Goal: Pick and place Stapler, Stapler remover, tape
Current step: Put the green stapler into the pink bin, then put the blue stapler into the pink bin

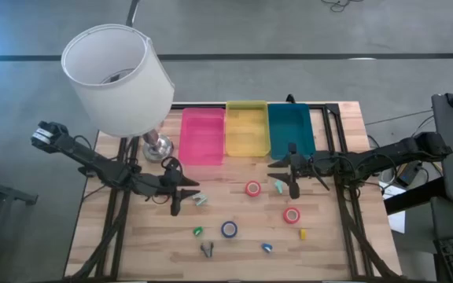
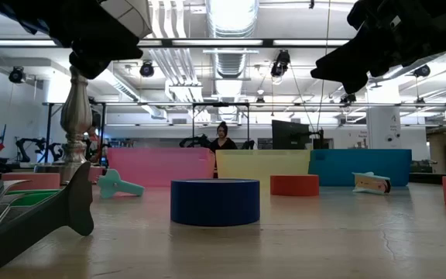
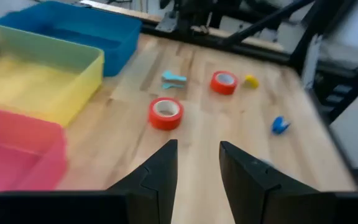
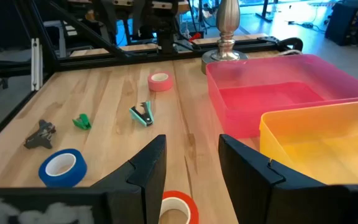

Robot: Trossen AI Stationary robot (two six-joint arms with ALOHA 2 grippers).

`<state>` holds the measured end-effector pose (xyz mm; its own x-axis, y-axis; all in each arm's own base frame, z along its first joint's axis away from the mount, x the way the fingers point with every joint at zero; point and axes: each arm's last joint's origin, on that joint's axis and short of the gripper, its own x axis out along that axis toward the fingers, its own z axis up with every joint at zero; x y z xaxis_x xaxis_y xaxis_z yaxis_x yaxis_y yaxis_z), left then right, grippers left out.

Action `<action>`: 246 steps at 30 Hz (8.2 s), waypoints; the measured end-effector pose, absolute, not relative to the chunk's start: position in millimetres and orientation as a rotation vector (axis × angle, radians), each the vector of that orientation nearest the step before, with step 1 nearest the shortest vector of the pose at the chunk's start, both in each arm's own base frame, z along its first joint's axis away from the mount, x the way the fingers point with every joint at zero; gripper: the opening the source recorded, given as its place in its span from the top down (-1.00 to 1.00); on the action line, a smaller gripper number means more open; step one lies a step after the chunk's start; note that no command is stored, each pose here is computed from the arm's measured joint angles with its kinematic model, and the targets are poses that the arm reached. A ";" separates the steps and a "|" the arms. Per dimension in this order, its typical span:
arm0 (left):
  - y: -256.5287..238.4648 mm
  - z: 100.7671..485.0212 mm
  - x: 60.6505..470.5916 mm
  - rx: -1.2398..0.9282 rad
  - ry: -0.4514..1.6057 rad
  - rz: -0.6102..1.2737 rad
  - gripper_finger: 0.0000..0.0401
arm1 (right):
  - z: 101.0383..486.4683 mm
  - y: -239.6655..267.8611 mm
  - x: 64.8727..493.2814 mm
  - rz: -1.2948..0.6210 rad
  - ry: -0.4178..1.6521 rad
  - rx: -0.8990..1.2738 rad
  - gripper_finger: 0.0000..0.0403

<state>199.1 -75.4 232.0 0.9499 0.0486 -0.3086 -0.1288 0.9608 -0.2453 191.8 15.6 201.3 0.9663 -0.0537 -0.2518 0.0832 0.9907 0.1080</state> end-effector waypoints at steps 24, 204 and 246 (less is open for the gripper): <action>-183.3 243.9 314.7 -0.065 0.411 -0.029 0.39 | 199.9 15.7 192.6 -0.071 0.260 0.127 0.19; -117.9 239.6 322.5 -0.245 0.497 0.745 0.55 | 187.7 16.6 201.1 -0.068 0.315 0.070 0.15; -153.7 232.0 314.0 -0.280 0.519 0.450 0.64 | 209.0 62.0 187.6 -0.169 0.748 0.350 0.16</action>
